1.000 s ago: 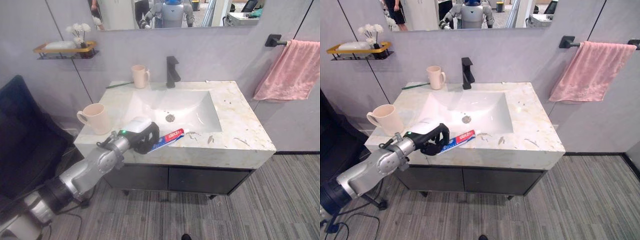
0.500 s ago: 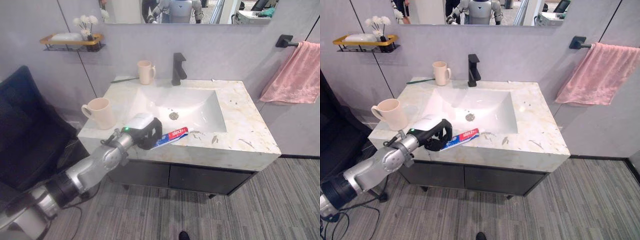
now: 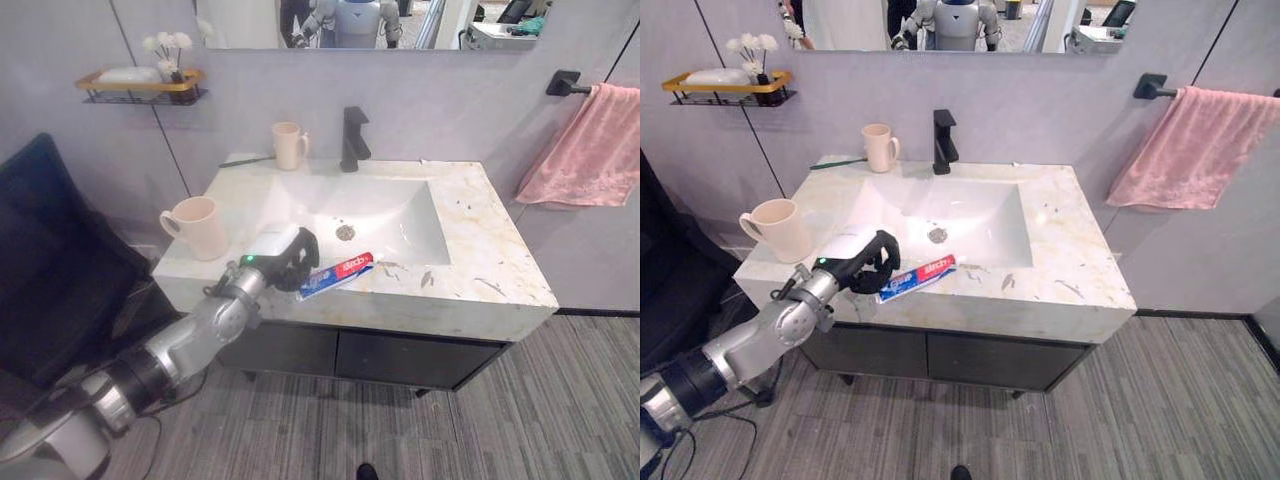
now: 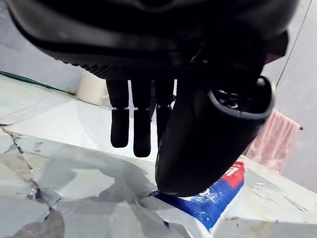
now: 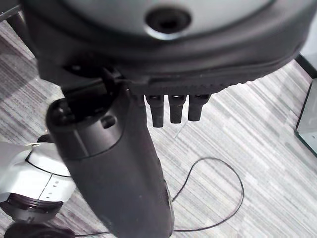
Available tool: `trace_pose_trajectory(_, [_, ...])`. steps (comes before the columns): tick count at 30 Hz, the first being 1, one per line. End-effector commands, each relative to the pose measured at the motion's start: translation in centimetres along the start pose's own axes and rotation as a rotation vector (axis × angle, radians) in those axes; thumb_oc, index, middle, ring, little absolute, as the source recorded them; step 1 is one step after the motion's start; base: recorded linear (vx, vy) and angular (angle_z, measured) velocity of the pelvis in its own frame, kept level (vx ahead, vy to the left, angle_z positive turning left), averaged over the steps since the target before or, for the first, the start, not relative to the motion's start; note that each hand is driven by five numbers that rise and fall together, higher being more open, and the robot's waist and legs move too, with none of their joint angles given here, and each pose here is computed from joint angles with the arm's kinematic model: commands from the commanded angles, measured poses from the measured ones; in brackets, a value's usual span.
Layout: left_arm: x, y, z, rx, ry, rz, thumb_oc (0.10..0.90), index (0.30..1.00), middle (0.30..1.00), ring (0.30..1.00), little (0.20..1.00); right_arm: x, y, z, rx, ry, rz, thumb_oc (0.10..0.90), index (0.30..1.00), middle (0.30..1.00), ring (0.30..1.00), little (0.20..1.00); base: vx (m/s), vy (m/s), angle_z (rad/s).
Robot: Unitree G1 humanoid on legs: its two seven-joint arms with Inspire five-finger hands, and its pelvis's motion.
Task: Organize the bathroom.
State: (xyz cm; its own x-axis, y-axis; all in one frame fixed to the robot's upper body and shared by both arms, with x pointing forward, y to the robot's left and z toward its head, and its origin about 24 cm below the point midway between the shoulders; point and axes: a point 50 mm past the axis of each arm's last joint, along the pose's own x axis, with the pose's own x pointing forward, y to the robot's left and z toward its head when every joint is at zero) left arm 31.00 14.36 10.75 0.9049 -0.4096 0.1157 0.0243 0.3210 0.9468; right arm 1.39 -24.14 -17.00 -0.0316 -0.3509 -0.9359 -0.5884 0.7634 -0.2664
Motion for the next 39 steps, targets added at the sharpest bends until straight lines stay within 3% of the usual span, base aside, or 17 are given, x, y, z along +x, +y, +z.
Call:
trace_pose_trajectory(1, [3.6, 7.6, 2.3, 0.104, -0.122, 0.313, 0.400, 0.300, 0.300, 0.300, 0.300, 0.2, -0.3, -2.9, -0.045, 0.113, -0.028, 0.800, 0.900, 0.900, 0.900, 0.900, 0.00, 0.000, 0.00])
trace_pose_trajectory(9, [4.3, 8.6, 2.6, 0.103, -0.111, 0.306, 0.400, 0.300, 0.300, 0.300, 0.300, 0.2, -0.4, -2.6, -0.055, 0.105, -0.029, 0.800, 0.900, 0.900, 0.900, 0.900, 0.00, -0.001, 0.00])
trace_pose_trajectory(10, [4.4, 8.7, 2.6, 0.102, -0.112, 0.306, 0.460, 0.389, 0.389, 0.389, 0.389, 0.2, -0.3, -2.6, -0.055, 0.105, -0.029, 0.800, 0.900, 0.900, 0.900, 0.900, 0.00, 0.000, 0.00])
trace_pose_trajectory(11, [4.5, 8.8, 2.7, 0.099, -0.113, 0.308, 0.560, 0.540, 0.540, 0.540, 0.540, 0.2, -0.3, -2.6, -0.058, 0.107, -0.029, 0.800, 0.900, 0.900, 0.900, 0.900, 0.00, 0.000, 0.00])
trace_pose_trajectory(12, [4.5, 8.8, 2.7, 0.099, -0.113, 0.308, 0.560, 0.540, 0.540, 0.540, 0.540, 0.2, -0.3, -2.6, -0.058, 0.107, -0.029, 0.800, 0.900, 0.900, 0.900, 0.900, 0.00, 0.000, 0.00])
trace_pose_trajectory(13, [4.7, 9.1, 2.8, 0.102, -0.111, 0.318, 0.800, 0.900, 0.900, 0.900, 0.900, 0.1, -0.1, -2.6, -0.064, 0.111, -0.028, 0.800, 0.900, 0.900, 0.900, 0.900, 0.00, 0.000, 0.00])
trace_pose_trajectory(39, [5.0, 10.8, 2.4, 0.181, -0.067, 0.416, 0.800, 0.900, 0.900, 0.900, 0.900, 0.1, -0.5, -2.2, -0.089, 0.097, -0.035, 0.800, 0.900, 0.900, 0.900, 0.900, -0.01, -0.001, 0.00])
